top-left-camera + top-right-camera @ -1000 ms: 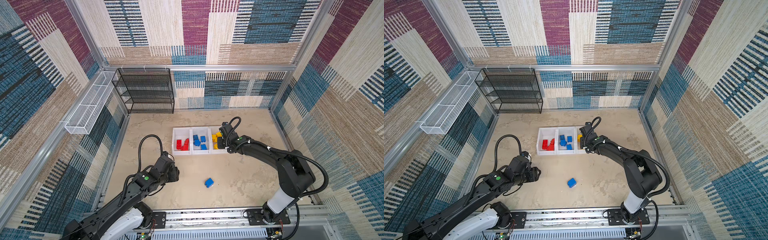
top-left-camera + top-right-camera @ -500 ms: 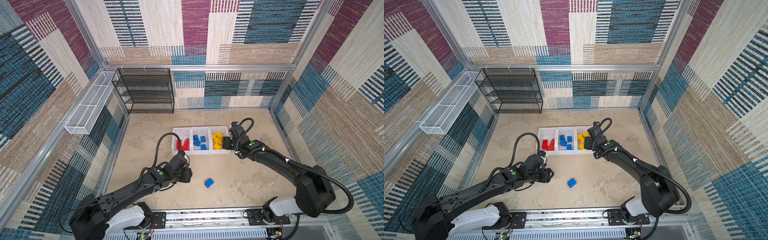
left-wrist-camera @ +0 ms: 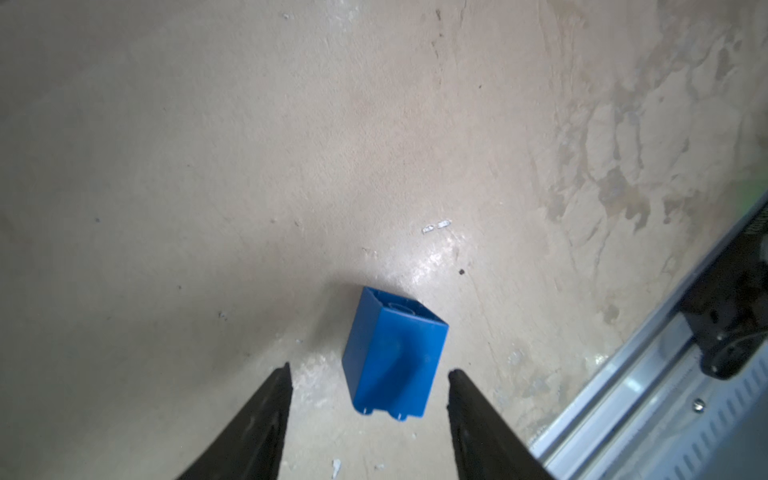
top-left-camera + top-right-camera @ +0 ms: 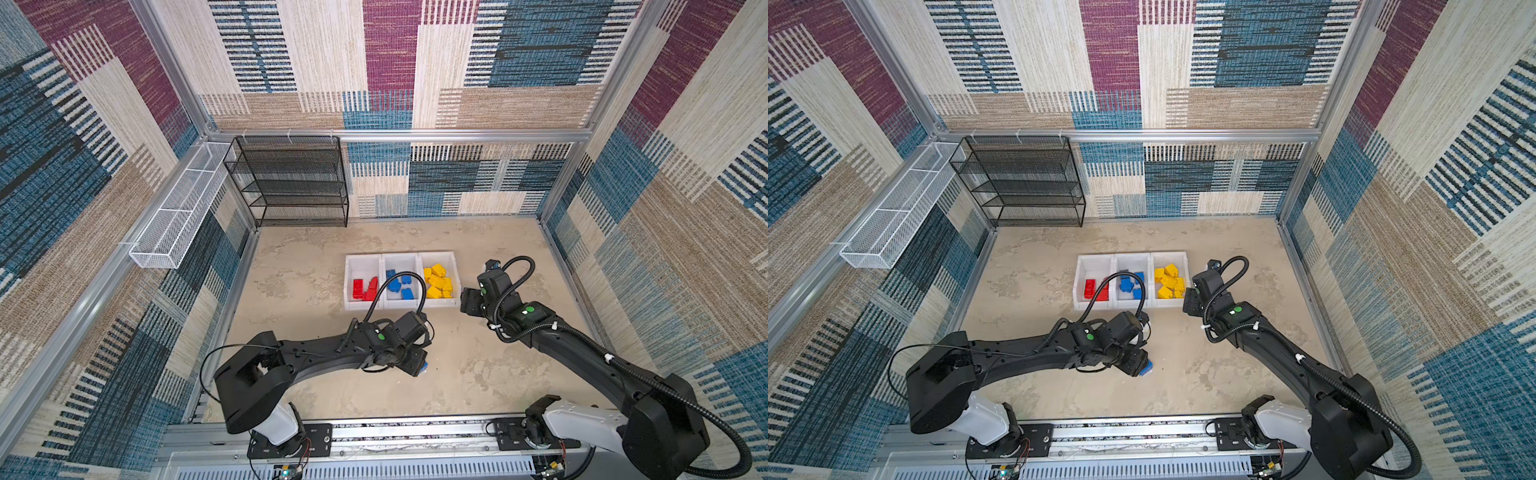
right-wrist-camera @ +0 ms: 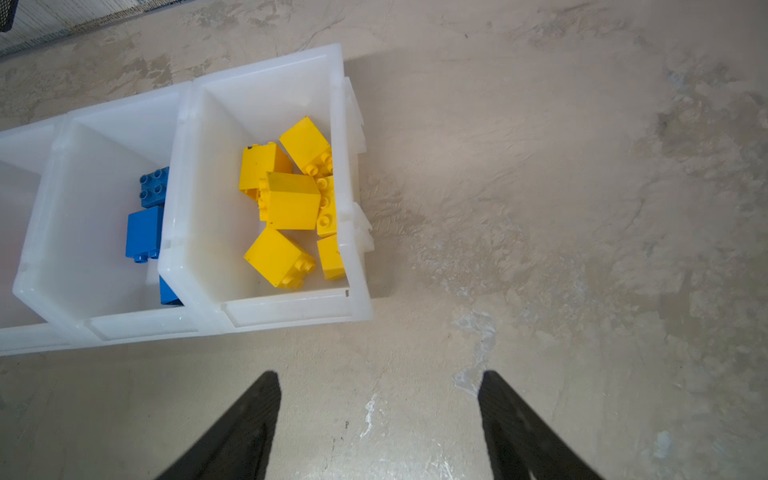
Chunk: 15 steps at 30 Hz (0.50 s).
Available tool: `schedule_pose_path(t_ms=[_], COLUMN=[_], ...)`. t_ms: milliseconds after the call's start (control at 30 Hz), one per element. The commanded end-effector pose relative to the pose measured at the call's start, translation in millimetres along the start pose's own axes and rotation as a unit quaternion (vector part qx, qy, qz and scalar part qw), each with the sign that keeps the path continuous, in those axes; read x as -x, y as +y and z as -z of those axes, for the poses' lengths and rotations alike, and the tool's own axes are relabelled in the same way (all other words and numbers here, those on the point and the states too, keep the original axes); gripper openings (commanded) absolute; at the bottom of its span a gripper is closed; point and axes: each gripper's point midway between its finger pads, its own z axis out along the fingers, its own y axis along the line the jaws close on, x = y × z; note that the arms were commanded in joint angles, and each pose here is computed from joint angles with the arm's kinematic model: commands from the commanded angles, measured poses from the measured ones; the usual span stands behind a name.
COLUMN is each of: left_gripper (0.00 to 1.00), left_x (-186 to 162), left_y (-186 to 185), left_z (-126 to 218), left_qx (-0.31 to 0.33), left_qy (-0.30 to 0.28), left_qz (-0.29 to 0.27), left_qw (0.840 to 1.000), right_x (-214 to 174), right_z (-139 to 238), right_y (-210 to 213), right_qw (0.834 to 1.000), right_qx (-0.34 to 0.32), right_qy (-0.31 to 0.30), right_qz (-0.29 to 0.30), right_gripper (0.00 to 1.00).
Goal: Sort the legos into containers by color
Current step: 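Grasp the last blue brick on the table with the left gripper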
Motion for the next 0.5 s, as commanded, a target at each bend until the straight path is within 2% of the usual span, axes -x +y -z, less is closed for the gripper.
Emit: schedule_pose_path(t_ms=[0,167,467], left_gripper=[0.63,0.59,0.38], left_x=[1,-6,-6], left_y=[-10,-12,-6], left_z=[-8,-20,-27], left_qx=[-0.006,0.002,0.021], left_qy=[0.01,0.03,0.033], left_qz=[-0.034,-0.054,-0.051], left_qw=[0.999,0.998,0.998], right_x=[1,-2,-5], right_z=[2,2,4], right_y=[-4,-5,-8], right_qw=[1.0,1.0,1.0], right_qx=[-0.005,-0.004,-0.005], right_qy=[-0.004,-0.002,-0.002], right_qz=[-0.007,-0.008,-0.009], right_gripper=[0.78,0.78,0.77])
